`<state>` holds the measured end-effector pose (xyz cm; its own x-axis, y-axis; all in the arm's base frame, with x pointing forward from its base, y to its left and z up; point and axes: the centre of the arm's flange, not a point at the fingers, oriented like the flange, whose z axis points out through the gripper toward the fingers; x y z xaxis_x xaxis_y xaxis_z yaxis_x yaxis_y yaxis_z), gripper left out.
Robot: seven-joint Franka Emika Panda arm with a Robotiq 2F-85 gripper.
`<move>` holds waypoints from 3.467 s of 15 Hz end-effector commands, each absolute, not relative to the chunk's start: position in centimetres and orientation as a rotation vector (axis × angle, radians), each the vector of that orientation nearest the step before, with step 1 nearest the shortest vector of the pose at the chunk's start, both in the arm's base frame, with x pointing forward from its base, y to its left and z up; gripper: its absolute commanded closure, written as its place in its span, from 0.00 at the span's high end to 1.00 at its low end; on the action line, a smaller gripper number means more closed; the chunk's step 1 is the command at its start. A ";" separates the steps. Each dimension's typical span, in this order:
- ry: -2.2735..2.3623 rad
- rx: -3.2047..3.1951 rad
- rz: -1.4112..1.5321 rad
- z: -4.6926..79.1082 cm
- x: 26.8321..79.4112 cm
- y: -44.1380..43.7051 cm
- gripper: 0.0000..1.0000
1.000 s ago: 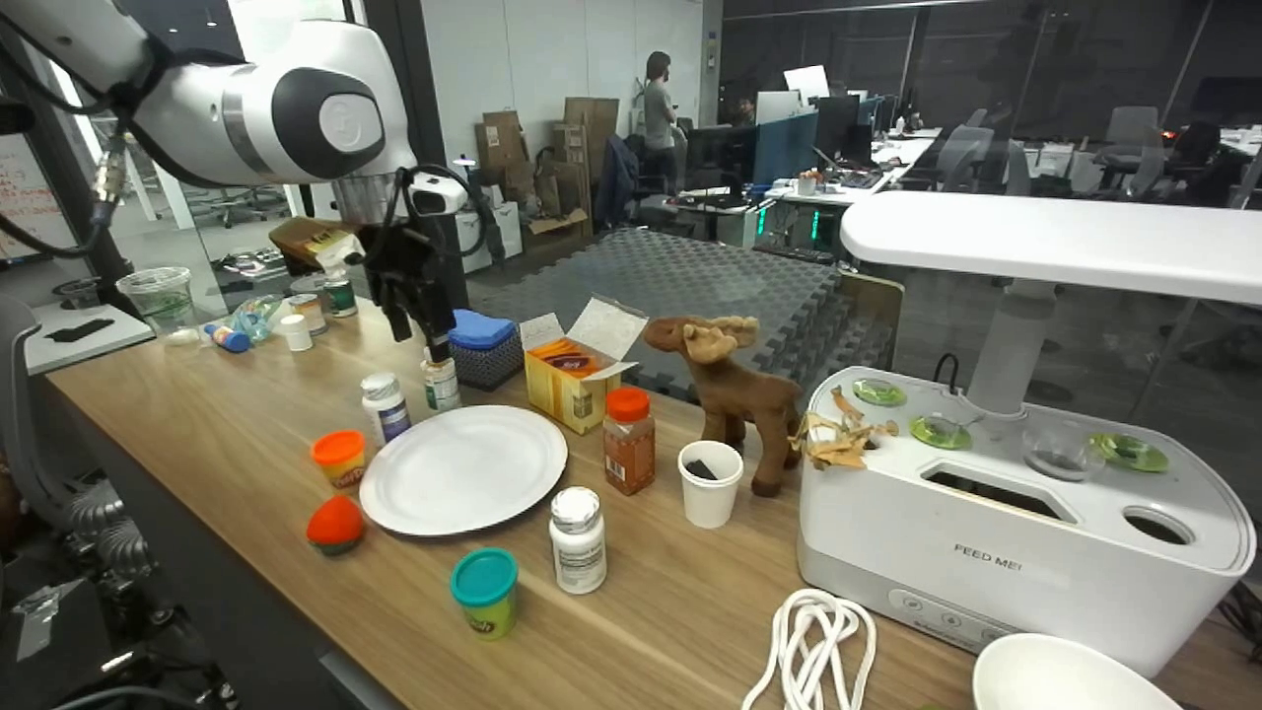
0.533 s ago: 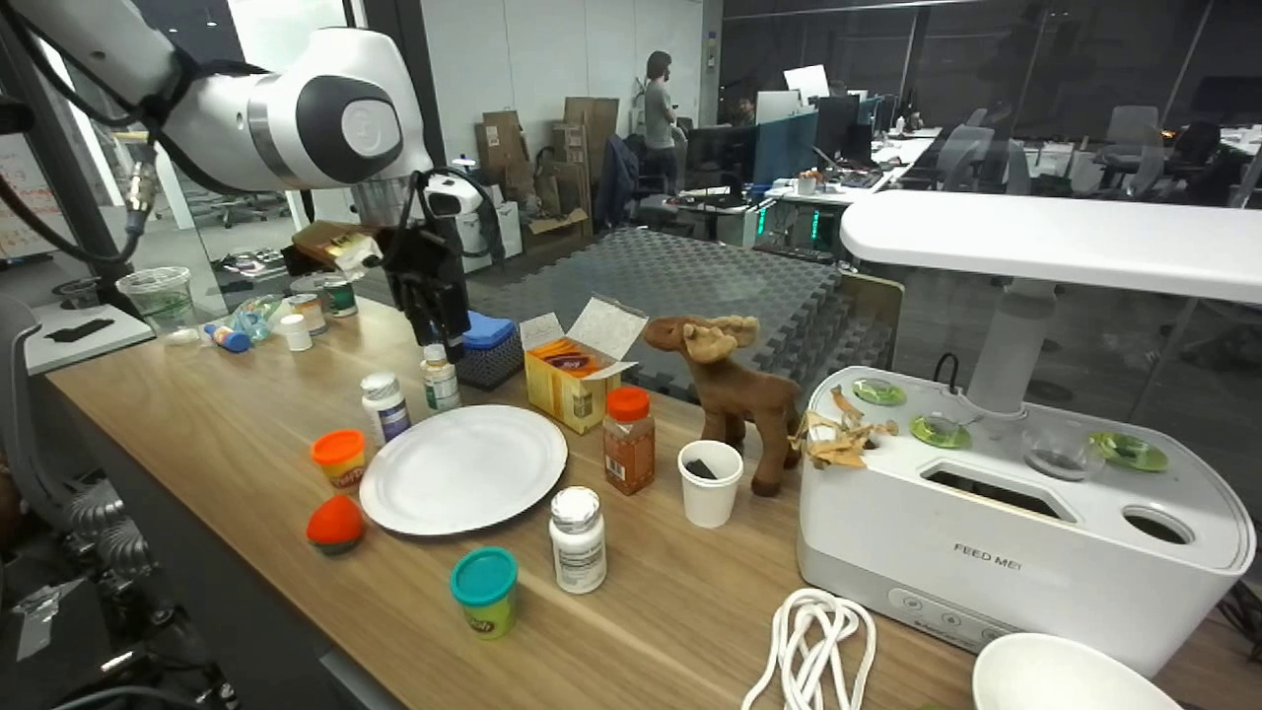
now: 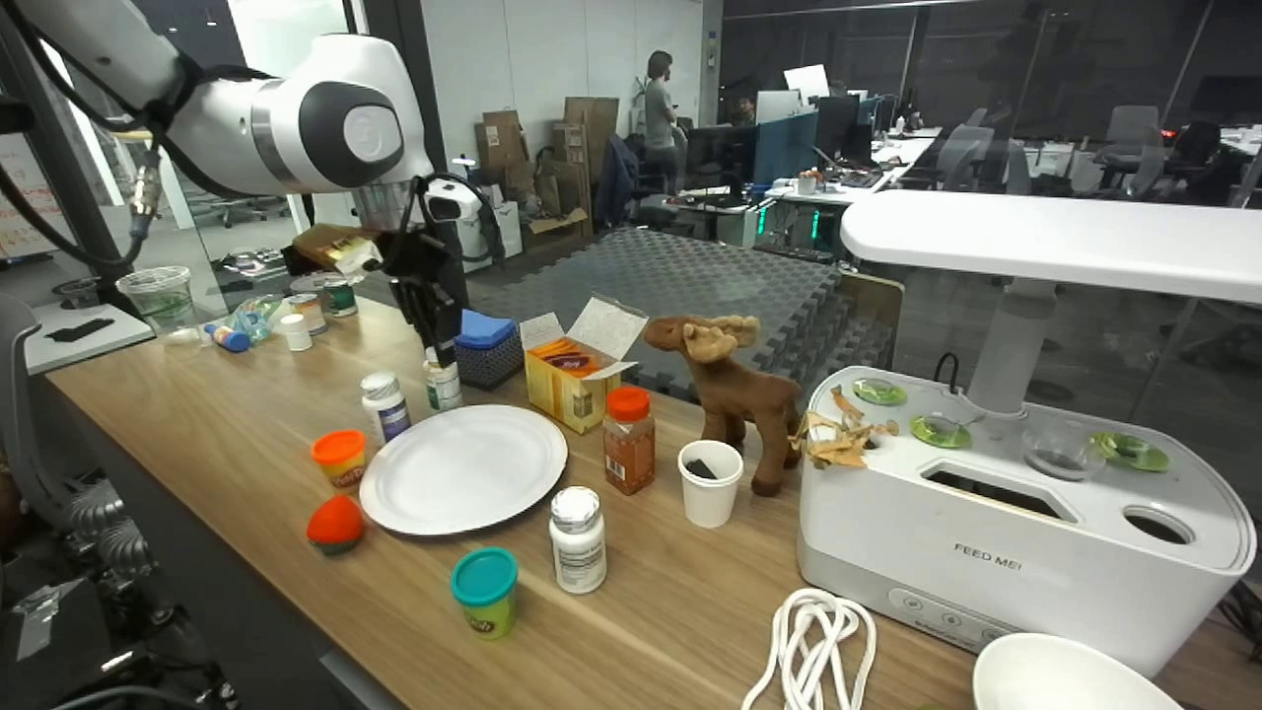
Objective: Place the containers and orange plush toy on the white plate
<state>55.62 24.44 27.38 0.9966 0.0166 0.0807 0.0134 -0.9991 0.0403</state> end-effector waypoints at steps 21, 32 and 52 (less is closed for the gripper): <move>-0.134 2.992 0.076 33.6 58.4 17.8 0.13; -0.242 3.004 0.023 28.5 56.2 13.5 0.13; -0.398 3.019 0.215 28.3 56.3 13.1 0.86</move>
